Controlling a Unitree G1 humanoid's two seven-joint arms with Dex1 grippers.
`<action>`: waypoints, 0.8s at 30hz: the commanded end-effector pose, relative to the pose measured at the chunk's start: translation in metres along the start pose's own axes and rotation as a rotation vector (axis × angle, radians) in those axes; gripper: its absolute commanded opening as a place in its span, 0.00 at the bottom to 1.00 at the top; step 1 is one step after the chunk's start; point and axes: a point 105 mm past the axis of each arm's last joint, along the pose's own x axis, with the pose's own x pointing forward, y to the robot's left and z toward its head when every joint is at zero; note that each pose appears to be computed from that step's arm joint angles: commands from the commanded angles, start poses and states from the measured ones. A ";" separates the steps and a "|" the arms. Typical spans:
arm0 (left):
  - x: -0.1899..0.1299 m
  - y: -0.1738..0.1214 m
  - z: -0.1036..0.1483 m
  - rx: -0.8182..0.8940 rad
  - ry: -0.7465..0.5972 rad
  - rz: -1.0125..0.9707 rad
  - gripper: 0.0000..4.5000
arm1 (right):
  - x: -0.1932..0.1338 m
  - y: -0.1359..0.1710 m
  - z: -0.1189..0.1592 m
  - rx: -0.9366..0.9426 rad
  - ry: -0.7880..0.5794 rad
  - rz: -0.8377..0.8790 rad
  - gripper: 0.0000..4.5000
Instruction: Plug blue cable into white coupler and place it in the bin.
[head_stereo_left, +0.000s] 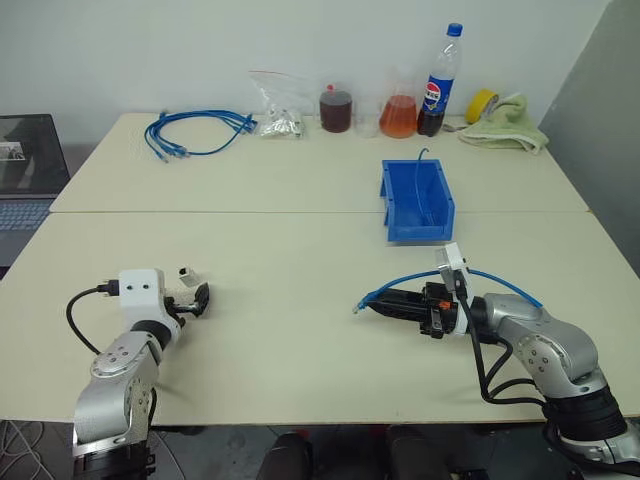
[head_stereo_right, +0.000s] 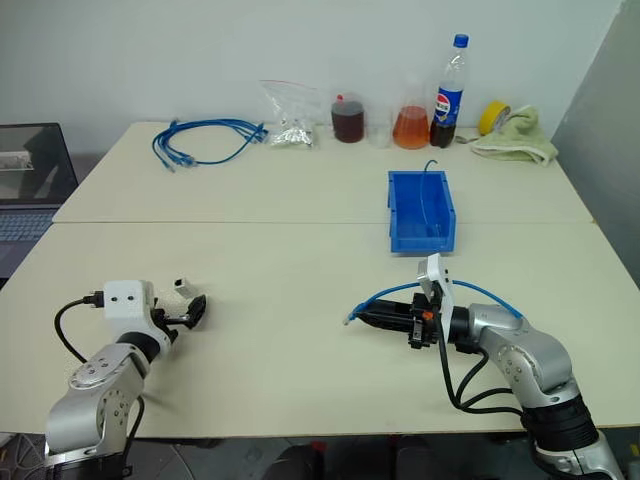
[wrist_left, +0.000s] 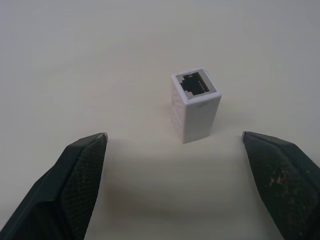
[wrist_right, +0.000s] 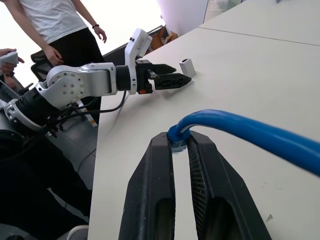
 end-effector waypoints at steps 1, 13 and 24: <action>0.006 -0.003 0.012 0.011 -0.050 0.017 1.00 | -0.001 0.006 0.011 -0.041 -0.024 0.014 0.03; 0.027 -0.010 0.019 -0.011 -0.064 0.013 1.00 | -0.001 0.006 0.013 -0.040 -0.021 0.010 0.03; 0.028 -0.011 0.017 -0.012 -0.056 0.012 0.61 | -0.005 0.005 0.012 -0.032 -0.024 -0.011 0.03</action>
